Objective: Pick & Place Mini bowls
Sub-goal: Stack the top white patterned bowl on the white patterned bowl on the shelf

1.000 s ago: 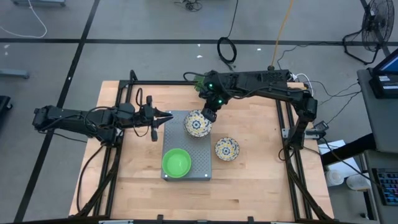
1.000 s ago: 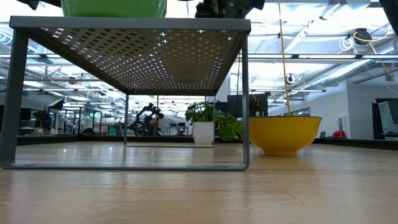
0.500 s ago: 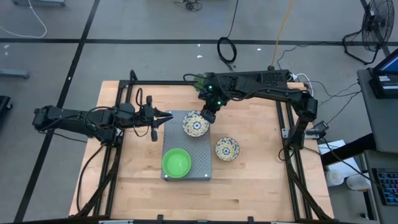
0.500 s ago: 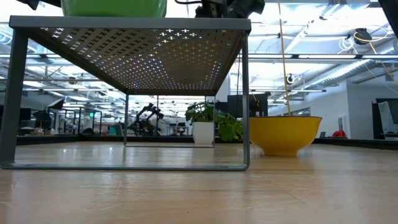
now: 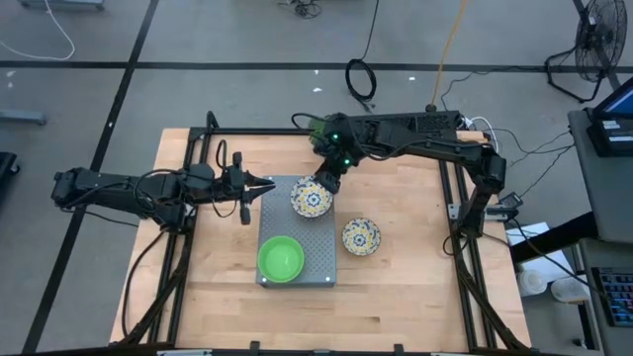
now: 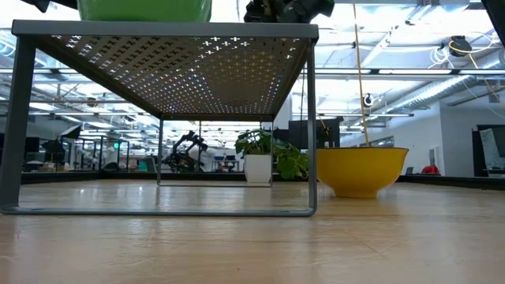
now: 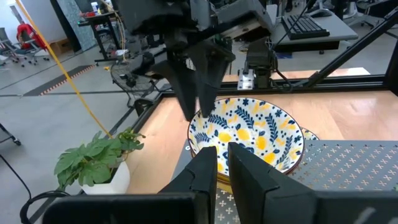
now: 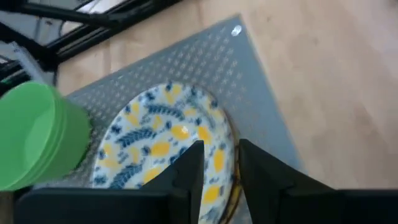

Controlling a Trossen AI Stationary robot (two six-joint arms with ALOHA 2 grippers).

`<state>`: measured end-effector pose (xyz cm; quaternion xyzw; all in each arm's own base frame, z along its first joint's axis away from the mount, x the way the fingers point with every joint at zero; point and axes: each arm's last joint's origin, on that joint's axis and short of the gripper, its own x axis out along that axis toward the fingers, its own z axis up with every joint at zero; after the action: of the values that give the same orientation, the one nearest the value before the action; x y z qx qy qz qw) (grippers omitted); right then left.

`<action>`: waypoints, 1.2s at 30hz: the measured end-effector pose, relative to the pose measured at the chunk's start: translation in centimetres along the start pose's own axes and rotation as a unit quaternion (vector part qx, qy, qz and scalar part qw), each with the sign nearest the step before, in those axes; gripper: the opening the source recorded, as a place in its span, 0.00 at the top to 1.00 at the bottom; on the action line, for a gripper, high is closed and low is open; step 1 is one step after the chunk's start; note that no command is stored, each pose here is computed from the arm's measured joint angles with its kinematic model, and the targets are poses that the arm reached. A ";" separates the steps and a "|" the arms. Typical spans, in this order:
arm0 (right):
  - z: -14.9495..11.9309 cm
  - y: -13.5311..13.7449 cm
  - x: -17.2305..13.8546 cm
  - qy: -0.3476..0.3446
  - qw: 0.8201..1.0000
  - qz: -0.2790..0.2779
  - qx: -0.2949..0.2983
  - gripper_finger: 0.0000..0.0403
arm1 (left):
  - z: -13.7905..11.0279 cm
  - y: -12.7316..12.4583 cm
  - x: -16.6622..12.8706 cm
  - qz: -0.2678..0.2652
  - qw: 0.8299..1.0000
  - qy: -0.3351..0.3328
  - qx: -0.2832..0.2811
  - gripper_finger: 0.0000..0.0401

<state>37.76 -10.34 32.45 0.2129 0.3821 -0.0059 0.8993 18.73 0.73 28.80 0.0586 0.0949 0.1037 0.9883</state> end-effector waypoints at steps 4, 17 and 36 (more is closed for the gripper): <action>0.3 0.3 -0.8 -0.022 0.999 -0.030 -0.033 0.78 | 0.0 0.0 0.0 0.000 1.000 0.001 0.000 0.88; -1.6 6.3 0.0 0.009 0.976 -0.023 -0.216 0.94 | 0.0 0.0 0.0 0.000 1.000 0.002 0.000 0.88; -3.2 8.0 0.3 0.041 0.945 -0.203 -0.254 1.00 | 0.0 0.0 0.0 0.000 1.000 0.001 0.000 0.88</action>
<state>37.21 -1.81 33.30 -0.1043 0.4421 -0.0825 0.8870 18.73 0.72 28.77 0.0585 0.0963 0.1035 0.9882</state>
